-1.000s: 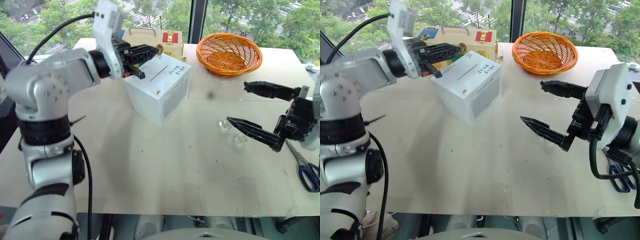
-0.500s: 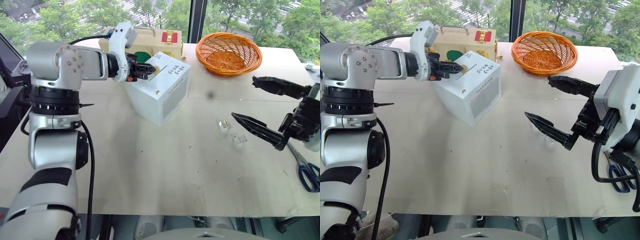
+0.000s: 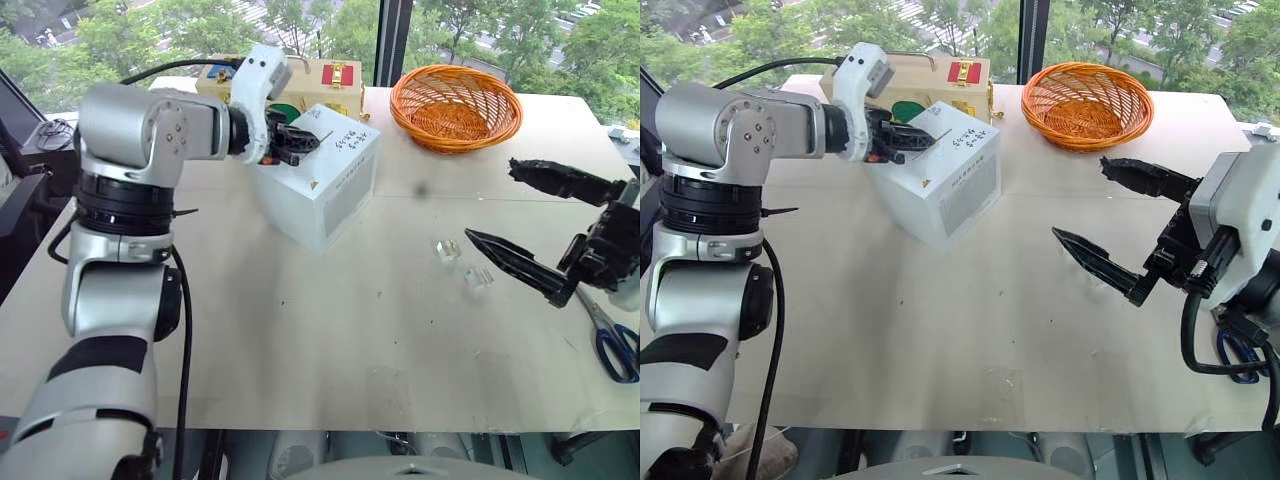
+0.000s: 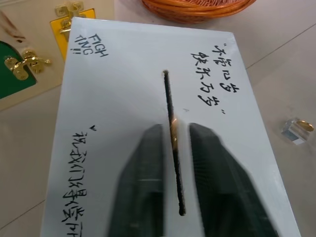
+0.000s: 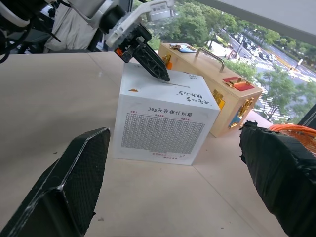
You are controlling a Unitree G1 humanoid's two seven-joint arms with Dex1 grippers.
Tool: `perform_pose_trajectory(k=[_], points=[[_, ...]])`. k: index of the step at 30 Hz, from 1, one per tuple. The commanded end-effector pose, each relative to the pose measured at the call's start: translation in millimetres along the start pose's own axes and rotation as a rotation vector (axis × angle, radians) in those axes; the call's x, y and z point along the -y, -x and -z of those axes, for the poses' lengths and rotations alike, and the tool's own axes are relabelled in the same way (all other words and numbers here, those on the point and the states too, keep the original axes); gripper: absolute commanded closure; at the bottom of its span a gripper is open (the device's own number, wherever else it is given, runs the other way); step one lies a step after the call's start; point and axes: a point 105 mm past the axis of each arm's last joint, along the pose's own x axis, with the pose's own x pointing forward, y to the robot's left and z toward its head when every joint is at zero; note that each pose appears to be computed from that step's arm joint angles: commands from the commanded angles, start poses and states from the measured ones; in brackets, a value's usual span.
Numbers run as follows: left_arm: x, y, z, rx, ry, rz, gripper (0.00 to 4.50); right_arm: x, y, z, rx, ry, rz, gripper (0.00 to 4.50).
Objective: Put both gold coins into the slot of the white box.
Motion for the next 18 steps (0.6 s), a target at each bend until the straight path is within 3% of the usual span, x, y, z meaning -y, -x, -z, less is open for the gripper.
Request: perform_pose_trajectory(k=[1,5,10,13,18], points=[[9,35,-32,0.234,-0.024,0.147,1.86,9,-4,27,-0.112,-0.046,0.078,0.0],[39,69,-20,0.37,-0.115,0.403,1.86,16,-13,65,-0.225,-0.126,0.164,0.0],[92,83,30,0.291,-0.242,0.653,1.86,30,-23,118,-0.382,-0.183,0.295,0.0],[110,80,69,0.216,-0.338,0.708,1.86,32,-31,132,-0.407,-0.227,0.309,0.0],[110,65,91,0.248,-0.349,0.636,1.86,33,-46,155,-0.479,-0.234,0.337,0.0]])
